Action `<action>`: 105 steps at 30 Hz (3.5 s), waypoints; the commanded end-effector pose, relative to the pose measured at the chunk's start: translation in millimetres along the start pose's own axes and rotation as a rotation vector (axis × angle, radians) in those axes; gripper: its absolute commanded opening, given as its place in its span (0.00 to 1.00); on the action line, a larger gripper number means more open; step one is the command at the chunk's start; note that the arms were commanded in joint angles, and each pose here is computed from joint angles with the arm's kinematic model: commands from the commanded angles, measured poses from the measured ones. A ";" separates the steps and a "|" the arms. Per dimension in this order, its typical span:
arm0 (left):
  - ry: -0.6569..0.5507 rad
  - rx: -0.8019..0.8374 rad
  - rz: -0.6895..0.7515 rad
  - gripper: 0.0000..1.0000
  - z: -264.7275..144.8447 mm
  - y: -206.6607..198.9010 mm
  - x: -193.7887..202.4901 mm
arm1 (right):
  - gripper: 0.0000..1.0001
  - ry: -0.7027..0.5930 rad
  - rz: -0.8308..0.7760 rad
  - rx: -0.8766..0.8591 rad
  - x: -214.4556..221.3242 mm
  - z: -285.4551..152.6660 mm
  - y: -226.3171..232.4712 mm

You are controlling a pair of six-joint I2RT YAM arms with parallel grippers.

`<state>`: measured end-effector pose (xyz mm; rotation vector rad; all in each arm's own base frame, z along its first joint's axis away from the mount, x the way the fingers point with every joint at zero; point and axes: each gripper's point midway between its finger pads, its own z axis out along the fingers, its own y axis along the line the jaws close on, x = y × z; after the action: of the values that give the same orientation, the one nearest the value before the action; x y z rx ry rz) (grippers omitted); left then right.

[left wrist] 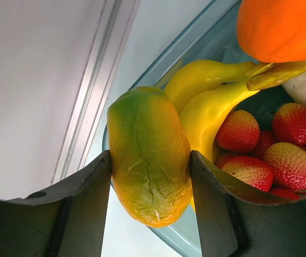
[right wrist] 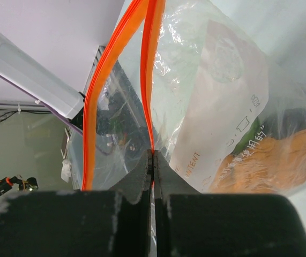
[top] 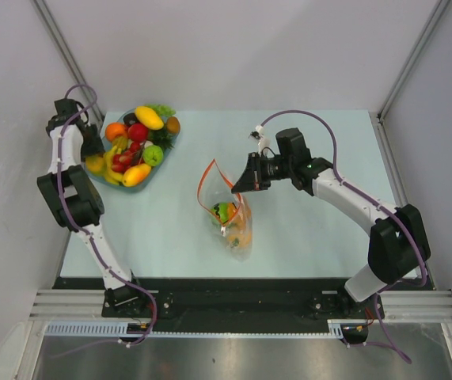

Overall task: Place the food in the zip-top bag and seal the zipper
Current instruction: Pick up the fake fruit from the bin, then place the fake fruit in the zipper food storage bag, then pick up the fake fruit from the bin.

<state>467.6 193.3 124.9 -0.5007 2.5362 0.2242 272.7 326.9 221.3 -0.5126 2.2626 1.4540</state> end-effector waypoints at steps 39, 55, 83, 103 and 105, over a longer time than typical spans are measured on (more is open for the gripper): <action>0.126 1.103 0.443 0.37 -322.5 -307.5 238.6 | 0.00 -0.085 -0.065 -0.046 -23.2 -22.9 28.5; -0.237 0.788 0.234 1.00 -277.1 -213.1 71.7 | 0.00 -0.087 -0.075 -0.045 -22.7 -37.3 21.9; -0.152 0.517 0.476 0.54 -117.9 -126.6 17.0 | 0.00 -0.064 -0.055 -0.020 -18.1 -28.2 9.3; -0.436 0.484 0.591 0.74 -128.6 -274.4 -68.2 | 0.00 -0.048 -0.050 -0.010 -19.2 -22.0 7.2; -0.467 0.467 0.602 0.75 -127.6 -283.9 -77.1 | 0.00 -0.046 -0.048 -0.006 -18.6 -23.2 6.0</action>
<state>549.3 -88.3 258.0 0.5334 2.1292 -0.1363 277.8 307.6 229.4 -0.4901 2.2484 1.4513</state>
